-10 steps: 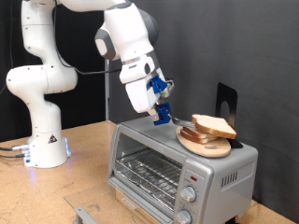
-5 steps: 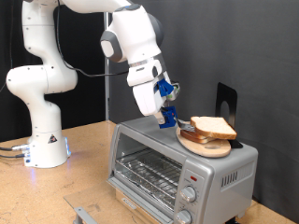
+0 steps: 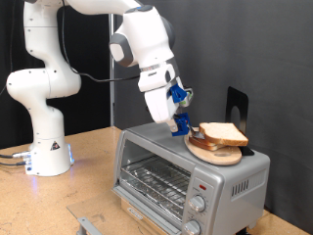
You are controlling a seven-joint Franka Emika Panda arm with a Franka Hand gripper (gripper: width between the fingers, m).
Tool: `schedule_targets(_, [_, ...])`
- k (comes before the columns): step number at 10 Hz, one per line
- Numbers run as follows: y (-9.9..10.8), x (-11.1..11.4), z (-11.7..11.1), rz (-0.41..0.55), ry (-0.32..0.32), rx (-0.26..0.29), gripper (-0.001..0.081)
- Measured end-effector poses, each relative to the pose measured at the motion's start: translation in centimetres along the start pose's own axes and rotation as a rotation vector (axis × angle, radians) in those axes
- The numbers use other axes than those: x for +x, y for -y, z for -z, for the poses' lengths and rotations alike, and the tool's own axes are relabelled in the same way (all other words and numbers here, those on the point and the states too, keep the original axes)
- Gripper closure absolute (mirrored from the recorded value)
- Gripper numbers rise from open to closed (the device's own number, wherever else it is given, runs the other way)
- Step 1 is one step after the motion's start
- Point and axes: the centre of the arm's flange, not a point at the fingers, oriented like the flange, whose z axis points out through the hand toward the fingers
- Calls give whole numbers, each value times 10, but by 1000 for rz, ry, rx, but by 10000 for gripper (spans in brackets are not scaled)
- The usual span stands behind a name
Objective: Make a piece of toast with the oven
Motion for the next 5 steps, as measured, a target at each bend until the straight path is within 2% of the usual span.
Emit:
schedule_targets(2, [8,-1,-3,11,-14,9,441])
schedule_targets(5, [13,-2,-5,27,-44,75,441])
